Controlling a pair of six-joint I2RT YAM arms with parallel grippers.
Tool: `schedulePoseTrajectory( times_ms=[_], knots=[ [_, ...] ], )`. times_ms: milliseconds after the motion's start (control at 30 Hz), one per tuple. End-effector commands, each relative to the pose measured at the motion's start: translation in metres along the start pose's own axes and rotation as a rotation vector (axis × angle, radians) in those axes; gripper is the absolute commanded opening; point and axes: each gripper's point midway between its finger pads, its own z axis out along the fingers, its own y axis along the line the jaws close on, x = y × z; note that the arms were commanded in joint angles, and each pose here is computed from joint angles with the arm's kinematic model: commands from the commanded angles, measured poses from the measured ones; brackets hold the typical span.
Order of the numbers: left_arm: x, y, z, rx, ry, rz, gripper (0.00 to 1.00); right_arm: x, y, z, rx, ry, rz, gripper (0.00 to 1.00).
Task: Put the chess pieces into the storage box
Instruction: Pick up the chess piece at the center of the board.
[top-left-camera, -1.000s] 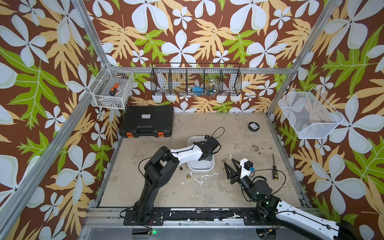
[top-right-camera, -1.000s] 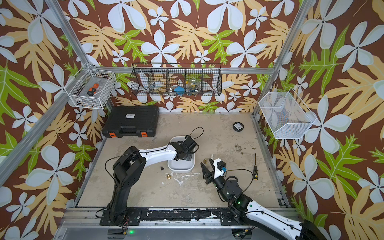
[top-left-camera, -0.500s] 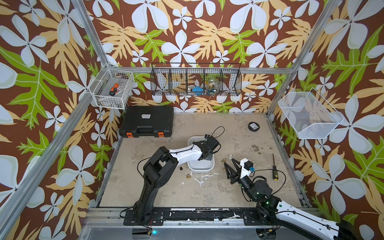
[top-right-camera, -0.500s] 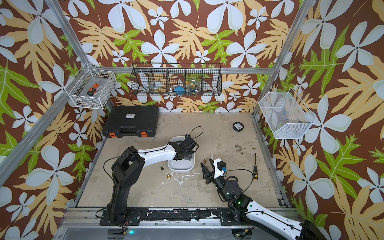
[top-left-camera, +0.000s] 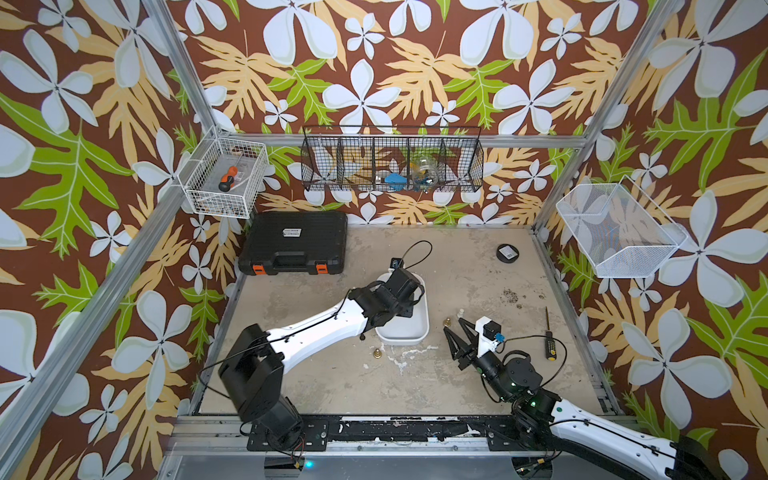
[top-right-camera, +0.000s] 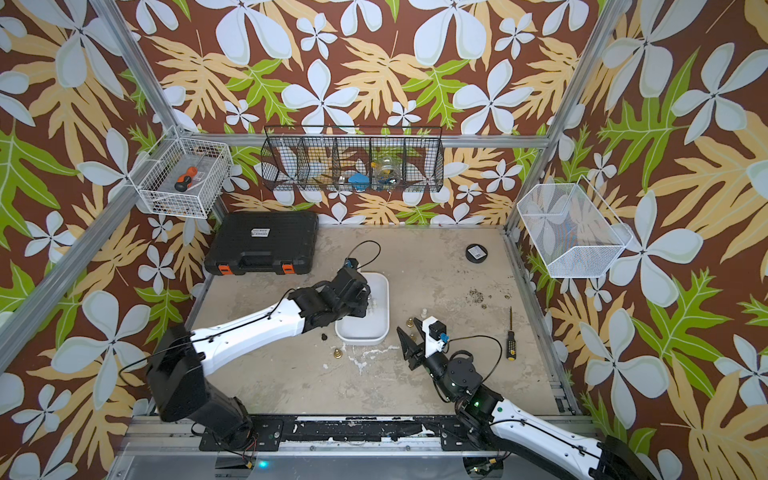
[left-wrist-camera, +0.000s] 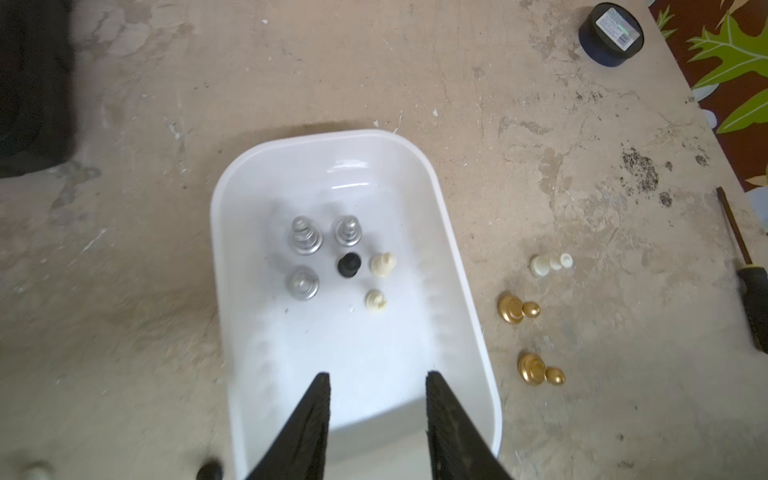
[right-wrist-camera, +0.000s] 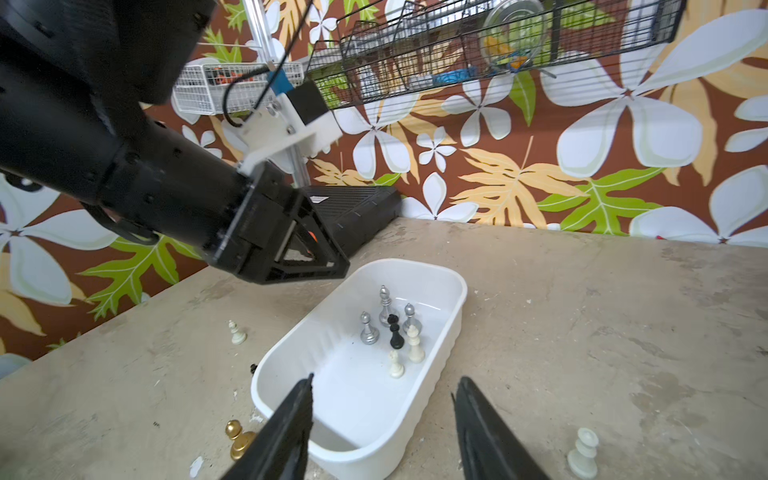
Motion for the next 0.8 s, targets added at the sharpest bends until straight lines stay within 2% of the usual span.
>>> schedulePoseTrajectory(
  times_ms=[0,133,267,567,767],
  knots=[
    [0.022,0.030,-0.019,-0.028,0.050,-0.067,0.43,-0.007,0.029,0.003,-0.155,-0.014,-0.019,0.56],
    [0.050,0.079,-0.027,-0.080,0.097,-0.136,0.43,0.004,0.058,0.011,-0.304,0.054,-0.029,0.56],
    [0.073,0.105,-0.019,-0.114,0.156,-0.167,0.43,0.008,0.066,0.014,-0.341,0.076,-0.019,0.56],
    [0.102,0.112,0.010,-0.135,0.236,-0.148,0.44,0.010,0.062,0.015,-0.321,0.085,-0.025,0.57],
    [0.106,0.114,0.025,-0.153,0.246,-0.120,0.44,0.011,0.062,0.016,-0.315,0.092,-0.026,0.57]
  ],
)
